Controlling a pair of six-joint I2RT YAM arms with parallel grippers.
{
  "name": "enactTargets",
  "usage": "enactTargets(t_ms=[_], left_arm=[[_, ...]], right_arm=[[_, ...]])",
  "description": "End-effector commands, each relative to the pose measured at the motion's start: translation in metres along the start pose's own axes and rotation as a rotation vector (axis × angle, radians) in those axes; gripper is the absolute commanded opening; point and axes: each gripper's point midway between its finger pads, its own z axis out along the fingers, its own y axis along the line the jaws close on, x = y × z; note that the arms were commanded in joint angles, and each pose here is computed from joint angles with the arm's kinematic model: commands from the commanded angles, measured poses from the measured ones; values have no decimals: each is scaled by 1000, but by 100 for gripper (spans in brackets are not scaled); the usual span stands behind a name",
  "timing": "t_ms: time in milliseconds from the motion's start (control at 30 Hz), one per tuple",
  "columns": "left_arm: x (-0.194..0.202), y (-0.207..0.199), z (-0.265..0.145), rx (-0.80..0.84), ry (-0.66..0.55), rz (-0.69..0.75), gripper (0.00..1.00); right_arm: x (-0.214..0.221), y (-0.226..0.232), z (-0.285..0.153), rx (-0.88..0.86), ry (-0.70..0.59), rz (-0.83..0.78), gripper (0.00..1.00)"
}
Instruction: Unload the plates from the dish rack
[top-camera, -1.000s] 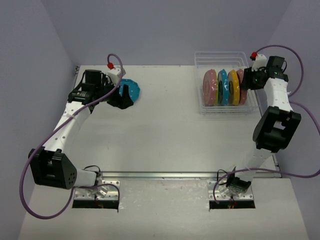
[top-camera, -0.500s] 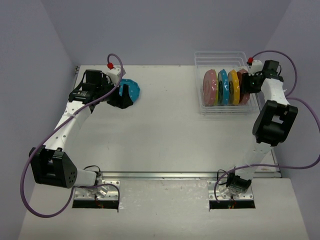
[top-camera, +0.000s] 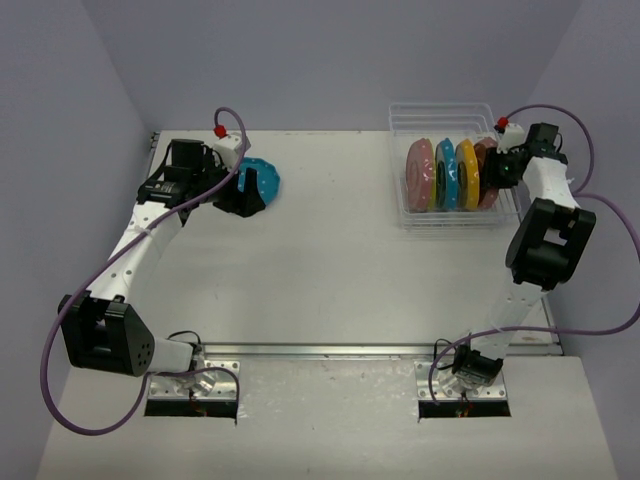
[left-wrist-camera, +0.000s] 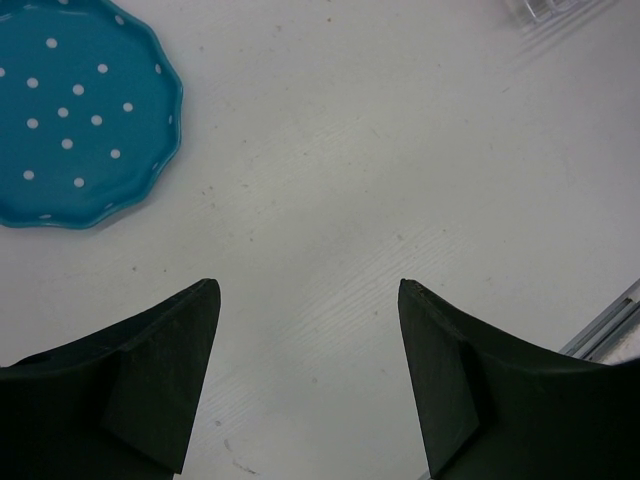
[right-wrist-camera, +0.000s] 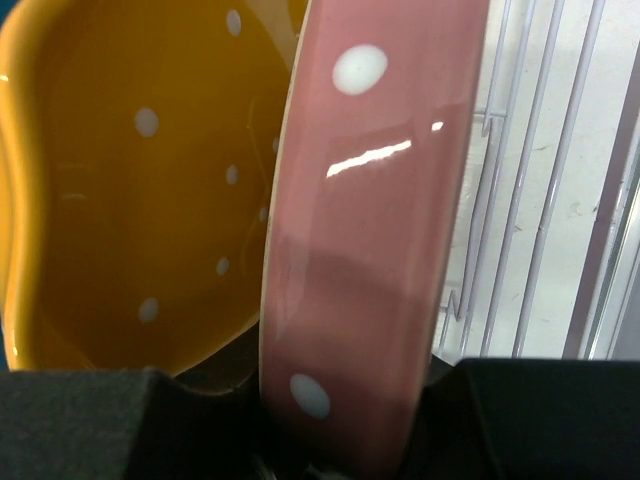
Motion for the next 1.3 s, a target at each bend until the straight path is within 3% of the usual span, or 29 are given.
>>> enactTargets(t_ms=[0, 533, 767, 1000, 1267], left_arm=[[-13, 1, -1, -6, -50, 16, 70], [-19, 13, -2, -81, -62, -39, 72], [-32, 12, -6, -85, -71, -137, 71], [-49, -14, -24, 171, -119, -283, 69], [-64, -43, -54, 429, -155, -336, 70]], right_arm=[[-55, 29, -44, -66, -165, -16, 0], [-157, 58, -166, 0, -430, -178, 0], [-187, 95, -232, 15, -607, -369, 0], [-176, 189, -265, -59, -735, -708, 0], [-113, 324, -271, -151, -888, -1170, 0]])
